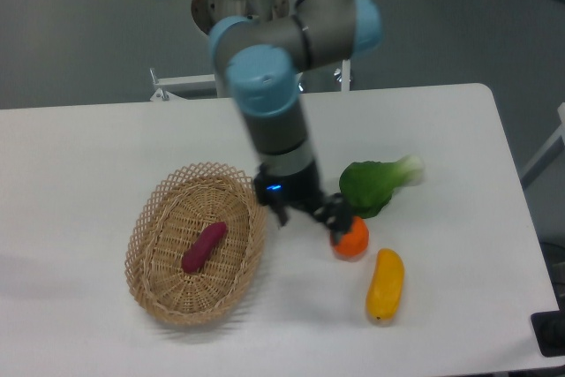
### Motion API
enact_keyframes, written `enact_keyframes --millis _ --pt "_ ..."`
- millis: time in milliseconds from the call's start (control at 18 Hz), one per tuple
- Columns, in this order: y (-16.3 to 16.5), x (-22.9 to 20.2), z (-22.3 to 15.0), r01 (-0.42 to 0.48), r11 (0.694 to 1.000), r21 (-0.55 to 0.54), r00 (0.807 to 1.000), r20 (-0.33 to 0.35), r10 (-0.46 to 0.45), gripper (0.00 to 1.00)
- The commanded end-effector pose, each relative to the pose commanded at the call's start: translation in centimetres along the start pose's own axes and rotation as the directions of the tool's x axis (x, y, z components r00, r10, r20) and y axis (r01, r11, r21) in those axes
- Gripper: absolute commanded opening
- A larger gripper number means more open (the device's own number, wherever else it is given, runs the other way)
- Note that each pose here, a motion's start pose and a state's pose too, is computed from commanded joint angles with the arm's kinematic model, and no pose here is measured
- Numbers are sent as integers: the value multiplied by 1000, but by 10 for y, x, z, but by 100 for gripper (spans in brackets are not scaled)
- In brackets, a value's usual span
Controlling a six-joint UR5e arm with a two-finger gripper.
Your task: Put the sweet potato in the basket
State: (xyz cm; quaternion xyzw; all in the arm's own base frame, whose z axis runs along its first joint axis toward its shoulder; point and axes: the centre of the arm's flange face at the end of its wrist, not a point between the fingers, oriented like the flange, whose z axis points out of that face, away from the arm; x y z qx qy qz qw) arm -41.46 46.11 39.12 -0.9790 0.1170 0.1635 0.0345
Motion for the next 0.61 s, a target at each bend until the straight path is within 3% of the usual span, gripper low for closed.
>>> enact_keyframes --millis 222,389,611 --pt "48 -23 -7 -157 987 29 986 -46 159 100" --pt "74 -30 -12 -202 976 86 975 -81 209 100" --pt "78 -27 -11 -242 967 82 965 -84 248 100"
